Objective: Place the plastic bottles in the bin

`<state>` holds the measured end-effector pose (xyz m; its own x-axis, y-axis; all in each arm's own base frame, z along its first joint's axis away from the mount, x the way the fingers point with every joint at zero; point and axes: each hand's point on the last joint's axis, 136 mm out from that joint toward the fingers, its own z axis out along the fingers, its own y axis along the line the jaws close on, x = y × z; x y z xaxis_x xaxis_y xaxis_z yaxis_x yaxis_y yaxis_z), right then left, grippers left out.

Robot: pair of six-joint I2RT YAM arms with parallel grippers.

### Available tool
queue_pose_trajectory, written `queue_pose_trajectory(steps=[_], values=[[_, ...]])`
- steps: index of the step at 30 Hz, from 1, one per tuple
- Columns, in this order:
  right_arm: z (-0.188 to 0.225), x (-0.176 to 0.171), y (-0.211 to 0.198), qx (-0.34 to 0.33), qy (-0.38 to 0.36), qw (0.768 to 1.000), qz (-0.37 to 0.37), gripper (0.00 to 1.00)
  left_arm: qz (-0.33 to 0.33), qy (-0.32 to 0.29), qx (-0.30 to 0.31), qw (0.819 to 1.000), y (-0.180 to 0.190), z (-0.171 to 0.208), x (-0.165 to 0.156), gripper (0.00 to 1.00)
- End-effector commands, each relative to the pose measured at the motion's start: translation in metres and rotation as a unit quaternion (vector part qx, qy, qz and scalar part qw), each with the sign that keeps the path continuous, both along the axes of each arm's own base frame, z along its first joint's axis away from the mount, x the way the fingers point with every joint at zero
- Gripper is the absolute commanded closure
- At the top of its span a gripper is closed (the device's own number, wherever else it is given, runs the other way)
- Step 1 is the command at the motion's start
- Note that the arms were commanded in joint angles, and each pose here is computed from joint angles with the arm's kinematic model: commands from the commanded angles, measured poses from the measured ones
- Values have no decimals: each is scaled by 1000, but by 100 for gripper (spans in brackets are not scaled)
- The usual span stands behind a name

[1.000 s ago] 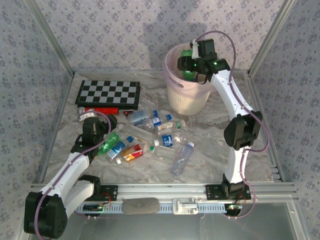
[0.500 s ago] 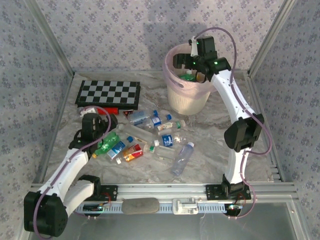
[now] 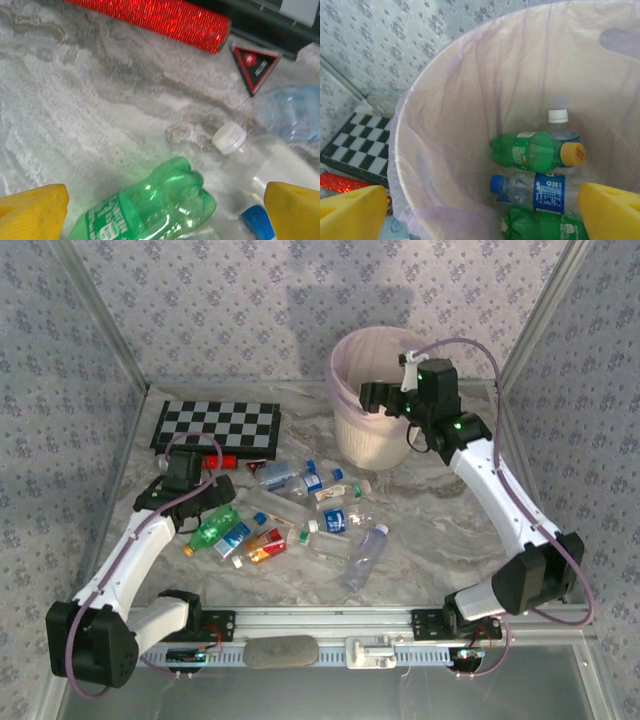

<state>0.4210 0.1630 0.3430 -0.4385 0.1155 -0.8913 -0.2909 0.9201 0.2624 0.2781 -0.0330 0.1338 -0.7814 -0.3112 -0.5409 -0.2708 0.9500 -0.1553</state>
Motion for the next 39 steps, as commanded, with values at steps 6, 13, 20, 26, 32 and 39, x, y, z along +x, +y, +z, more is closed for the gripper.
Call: queue_pose_trajectory(steps=[6, 13, 20, 26, 32, 39], values=[[-56, -30, -22, 44, 38, 997, -54, 1, -20, 125, 30, 992, 5, -37, -30, 0], [-63, -52, -46, 36, 16, 995, -95, 1, -63, 149, 25, 987, -5, -44, -25, 0], [-49, -56, -50, 38, -14, 995, -94, 1, -80, 196, 56, 976, 0, -60, -24, 0], [-61, -52, -48, 34, 5, 995, -89, 1, -80, 215, 57, 972, -1, -70, -24, 0], [-70, -51, -52, 29, 13, 995, -93, 1, -69, 239, 69, 966, 5, -81, -26, 0], [-71, -53, -62, 25, 13, 994, -104, 1, -69, 256, 75, 961, 5, -93, -25, 13]])
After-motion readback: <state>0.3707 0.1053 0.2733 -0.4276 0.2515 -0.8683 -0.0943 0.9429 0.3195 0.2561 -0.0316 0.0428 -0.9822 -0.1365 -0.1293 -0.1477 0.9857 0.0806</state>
